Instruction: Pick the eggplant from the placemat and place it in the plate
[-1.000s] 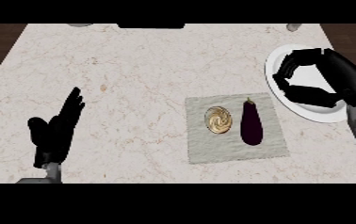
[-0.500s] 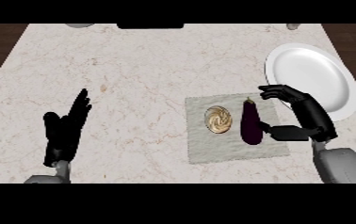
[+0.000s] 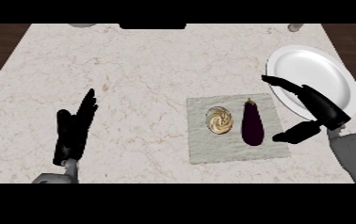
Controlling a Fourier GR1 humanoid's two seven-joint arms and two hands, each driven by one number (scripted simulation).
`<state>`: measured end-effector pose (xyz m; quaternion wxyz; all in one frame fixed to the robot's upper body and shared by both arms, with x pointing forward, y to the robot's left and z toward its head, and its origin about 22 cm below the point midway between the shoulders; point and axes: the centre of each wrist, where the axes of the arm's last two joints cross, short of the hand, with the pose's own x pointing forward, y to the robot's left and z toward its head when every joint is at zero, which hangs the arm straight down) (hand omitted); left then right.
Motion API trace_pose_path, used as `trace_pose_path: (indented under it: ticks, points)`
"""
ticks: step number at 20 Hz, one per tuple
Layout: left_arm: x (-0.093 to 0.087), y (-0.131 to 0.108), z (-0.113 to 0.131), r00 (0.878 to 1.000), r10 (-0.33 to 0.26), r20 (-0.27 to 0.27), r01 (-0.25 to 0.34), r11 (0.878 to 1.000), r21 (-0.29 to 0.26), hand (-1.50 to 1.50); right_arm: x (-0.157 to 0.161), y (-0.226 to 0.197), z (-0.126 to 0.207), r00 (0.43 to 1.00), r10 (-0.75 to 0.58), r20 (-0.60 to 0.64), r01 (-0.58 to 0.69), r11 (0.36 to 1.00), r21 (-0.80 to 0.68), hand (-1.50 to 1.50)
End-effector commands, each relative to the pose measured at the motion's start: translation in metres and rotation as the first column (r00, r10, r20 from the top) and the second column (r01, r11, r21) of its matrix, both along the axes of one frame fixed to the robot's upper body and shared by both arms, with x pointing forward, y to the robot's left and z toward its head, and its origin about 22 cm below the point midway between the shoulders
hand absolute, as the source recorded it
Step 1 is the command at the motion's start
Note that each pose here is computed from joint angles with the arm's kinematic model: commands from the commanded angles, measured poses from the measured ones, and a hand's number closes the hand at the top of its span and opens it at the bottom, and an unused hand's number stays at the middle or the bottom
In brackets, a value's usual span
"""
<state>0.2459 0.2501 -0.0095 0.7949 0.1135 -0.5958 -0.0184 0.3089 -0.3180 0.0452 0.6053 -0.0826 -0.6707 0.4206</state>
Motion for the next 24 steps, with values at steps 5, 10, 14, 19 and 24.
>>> trace_pose_path:
  ticks: [5, 10, 14, 19, 24]
  points:
    - [0.000, 0.007, 0.003, 1.000, 0.003, -0.010, -0.003, 1.000, -0.008, 0.00, 0.028, 0.035, 0.059, 0.987, 0.081, -0.142, -0.125, 0.932, -0.341, -1.50]
    - [-0.007, 0.001, -0.015, 1.000, 0.005, -0.002, -0.005, 1.000, -0.018, 0.00, 0.037, 0.045, 0.040, 0.941, 0.100, -0.324, -0.230, 0.891, -0.392, -1.50]
    - [0.008, -0.010, 0.007, 1.000, 0.006, 0.008, -0.006, 1.000, -0.010, 0.00, 0.032, 0.045, 0.029, 0.921, 0.102, -0.377, -0.267, 0.868, -0.419, -1.50]
    - [-0.005, -0.011, 0.009, 1.000, 0.016, 0.023, -0.016, 1.000, 0.009, 0.00, 0.040, 0.047, 0.018, 0.921, 0.088, -0.378, -0.256, 0.871, -0.419, -1.50]
    - [0.013, -0.012, 0.023, 1.000, 0.000, 0.028, 0.000, 1.000, -0.002, 0.00, 0.044, 0.060, 0.017, 0.909, 0.098, -0.405, -0.278, 0.867, -0.414, -1.50]
